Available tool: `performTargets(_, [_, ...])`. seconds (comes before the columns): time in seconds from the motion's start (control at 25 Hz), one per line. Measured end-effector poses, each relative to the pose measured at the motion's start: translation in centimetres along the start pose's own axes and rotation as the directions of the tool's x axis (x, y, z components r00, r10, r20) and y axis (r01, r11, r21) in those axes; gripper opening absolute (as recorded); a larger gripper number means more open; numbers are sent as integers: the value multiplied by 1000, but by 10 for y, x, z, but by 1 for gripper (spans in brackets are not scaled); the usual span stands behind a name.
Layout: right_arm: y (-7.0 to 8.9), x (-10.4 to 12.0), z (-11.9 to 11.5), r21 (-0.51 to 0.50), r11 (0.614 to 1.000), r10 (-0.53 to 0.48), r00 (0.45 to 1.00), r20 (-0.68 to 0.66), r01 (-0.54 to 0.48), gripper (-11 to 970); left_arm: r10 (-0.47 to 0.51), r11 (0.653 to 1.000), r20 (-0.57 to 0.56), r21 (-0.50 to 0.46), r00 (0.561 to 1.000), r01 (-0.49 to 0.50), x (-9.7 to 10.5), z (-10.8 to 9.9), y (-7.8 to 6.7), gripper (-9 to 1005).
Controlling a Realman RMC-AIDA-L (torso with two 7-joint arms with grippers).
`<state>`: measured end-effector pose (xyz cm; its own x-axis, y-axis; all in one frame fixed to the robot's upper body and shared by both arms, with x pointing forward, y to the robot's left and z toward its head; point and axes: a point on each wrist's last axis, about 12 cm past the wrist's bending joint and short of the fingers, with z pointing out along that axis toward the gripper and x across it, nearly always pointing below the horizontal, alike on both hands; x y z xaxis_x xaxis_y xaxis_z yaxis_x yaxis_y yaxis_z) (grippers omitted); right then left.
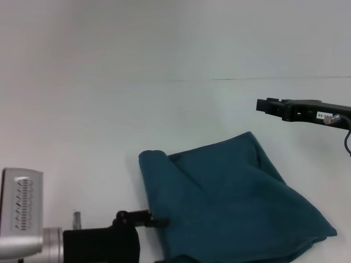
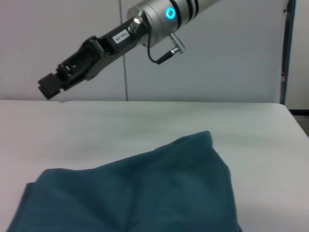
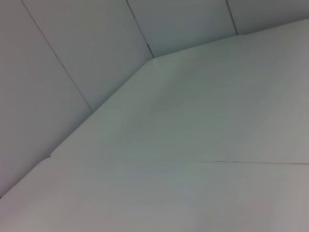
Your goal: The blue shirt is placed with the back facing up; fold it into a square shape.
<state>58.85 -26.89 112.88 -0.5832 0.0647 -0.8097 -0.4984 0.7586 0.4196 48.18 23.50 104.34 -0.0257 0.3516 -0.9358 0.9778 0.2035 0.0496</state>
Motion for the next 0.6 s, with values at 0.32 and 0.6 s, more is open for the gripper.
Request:
performTargets(0.32, [-4, 2, -3, 10, 1000, 21, 1000, 9, -22, 317, -9, 998, 17, 63, 1000, 8, -2, 13, -8, 719])
performTargets(0.6, [-5, 0, -4, 11, 1000, 24, 1000, 17, -24, 317, -6, 998, 2, 58, 1000, 6, -2, 25, -3, 720])
